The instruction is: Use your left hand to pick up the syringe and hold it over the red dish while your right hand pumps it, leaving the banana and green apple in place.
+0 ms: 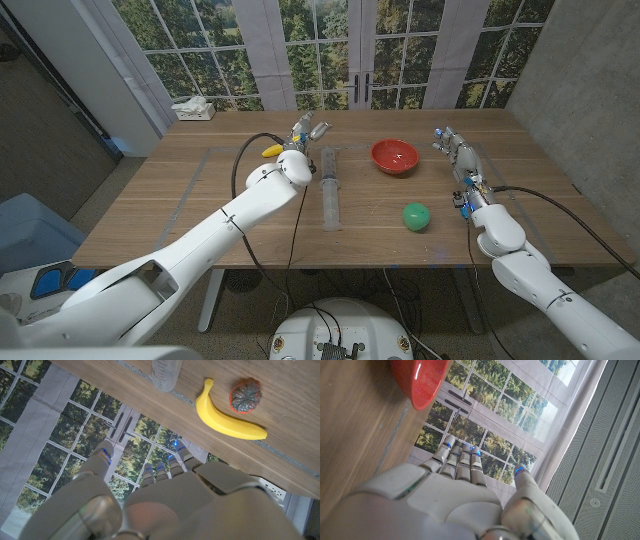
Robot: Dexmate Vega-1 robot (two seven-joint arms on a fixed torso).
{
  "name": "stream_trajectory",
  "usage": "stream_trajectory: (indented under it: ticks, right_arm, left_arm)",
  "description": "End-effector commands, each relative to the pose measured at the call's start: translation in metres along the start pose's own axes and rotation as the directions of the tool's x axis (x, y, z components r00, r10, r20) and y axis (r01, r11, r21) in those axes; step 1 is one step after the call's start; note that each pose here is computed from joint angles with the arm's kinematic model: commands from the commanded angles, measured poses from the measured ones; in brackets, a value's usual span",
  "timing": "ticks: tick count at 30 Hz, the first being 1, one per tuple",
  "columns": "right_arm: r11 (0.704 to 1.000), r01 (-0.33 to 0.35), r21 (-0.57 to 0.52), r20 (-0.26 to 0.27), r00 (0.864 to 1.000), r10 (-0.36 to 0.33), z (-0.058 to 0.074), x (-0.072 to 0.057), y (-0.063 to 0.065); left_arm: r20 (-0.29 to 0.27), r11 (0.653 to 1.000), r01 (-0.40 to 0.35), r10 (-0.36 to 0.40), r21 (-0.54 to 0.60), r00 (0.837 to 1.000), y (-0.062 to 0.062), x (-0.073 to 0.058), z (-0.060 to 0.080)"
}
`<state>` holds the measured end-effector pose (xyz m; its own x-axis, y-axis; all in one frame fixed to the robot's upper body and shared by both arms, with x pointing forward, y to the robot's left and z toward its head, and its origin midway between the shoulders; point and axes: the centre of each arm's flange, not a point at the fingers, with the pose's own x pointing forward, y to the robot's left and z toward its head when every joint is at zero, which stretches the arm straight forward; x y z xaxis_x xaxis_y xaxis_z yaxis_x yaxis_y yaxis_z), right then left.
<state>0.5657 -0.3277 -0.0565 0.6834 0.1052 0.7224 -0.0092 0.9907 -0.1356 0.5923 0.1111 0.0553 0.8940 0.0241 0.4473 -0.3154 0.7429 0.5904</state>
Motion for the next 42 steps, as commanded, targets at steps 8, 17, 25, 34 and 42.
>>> stream_trajectory:
  ticks: [8, 17, 25, 34, 42]
  right_arm:
    - [1.0, -0.01, 0.004, 0.011, 1.0, 0.01, 0.002, -0.008, -0.006]
    - [1.0, -0.009, 0.007, 0.016, 1.0, 0.009, 0.003, -0.009, -0.007]
    - [1.0, -0.004, 0.007, 0.02, 1.0, 0.004, 0.003, -0.009, -0.008]
    - [1.0, -0.003, 0.005, 0.021, 1.0, 0.003, 0.001, -0.008, -0.011]
    - [1.0, -0.009, 0.004, 0.022, 1.0, 0.009, 0.0, -0.007, -0.012]
  left_arm:
    - [-0.075, 0.978, 0.073, -0.06, 0.197, 0.995, -0.007, 0.003, 0.012]
    - [-0.114, 0.961, 0.095, -0.068, 0.259, 0.991, -0.015, 0.009, 0.011]
    - [-0.154, 0.955, 0.12, -0.08, 0.272, 0.985, -0.022, 0.014, 0.009]
    - [-0.215, 0.944, 0.163, -0.103, 0.287, 0.971, -0.032, 0.014, 0.011]
    - [-0.264, 0.938, 0.175, -0.096, 0.298, 0.96, -0.04, 0.011, 0.01]
